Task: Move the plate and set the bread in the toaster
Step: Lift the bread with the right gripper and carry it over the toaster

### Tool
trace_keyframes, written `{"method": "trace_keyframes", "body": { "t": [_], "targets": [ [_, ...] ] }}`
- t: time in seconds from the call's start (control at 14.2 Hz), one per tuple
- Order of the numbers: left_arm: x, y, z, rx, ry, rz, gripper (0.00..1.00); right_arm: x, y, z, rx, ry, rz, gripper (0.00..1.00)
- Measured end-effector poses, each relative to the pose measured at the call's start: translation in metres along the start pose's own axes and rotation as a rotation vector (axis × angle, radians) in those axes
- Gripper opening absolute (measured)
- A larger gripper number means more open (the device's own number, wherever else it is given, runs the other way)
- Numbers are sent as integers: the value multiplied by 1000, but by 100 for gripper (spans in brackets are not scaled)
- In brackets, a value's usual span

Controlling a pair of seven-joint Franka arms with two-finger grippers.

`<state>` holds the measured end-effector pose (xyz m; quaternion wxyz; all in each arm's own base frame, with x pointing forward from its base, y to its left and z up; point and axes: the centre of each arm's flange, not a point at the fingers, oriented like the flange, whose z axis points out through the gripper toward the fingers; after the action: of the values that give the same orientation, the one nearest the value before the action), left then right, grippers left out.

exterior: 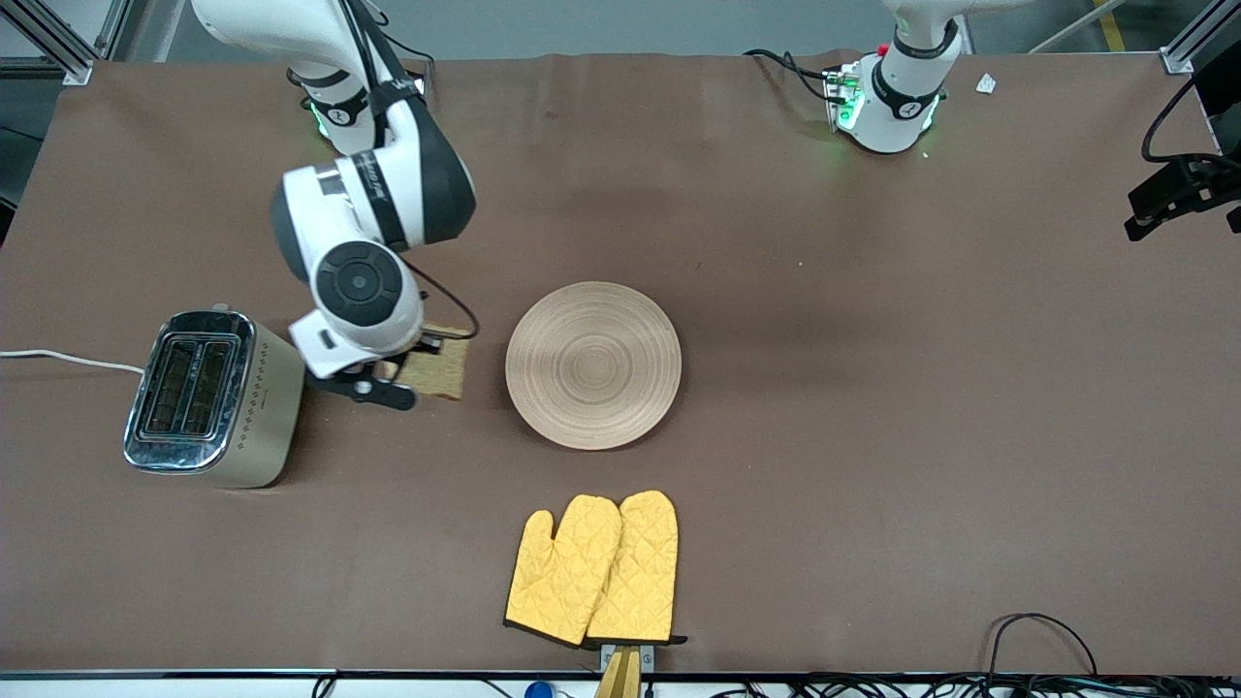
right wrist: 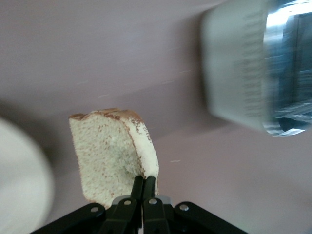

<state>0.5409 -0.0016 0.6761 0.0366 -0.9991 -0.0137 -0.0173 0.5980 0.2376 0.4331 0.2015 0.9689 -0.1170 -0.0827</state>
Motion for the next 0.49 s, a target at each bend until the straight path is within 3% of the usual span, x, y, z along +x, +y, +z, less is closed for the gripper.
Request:
{"method": "trace_keyframes", "body": {
  "t": [0.49],
  "targets": [
    [0, 0, 2, 0, -5, 1, 100, 17, 83, -20, -408, 144, 44, 3]
  ]
}}
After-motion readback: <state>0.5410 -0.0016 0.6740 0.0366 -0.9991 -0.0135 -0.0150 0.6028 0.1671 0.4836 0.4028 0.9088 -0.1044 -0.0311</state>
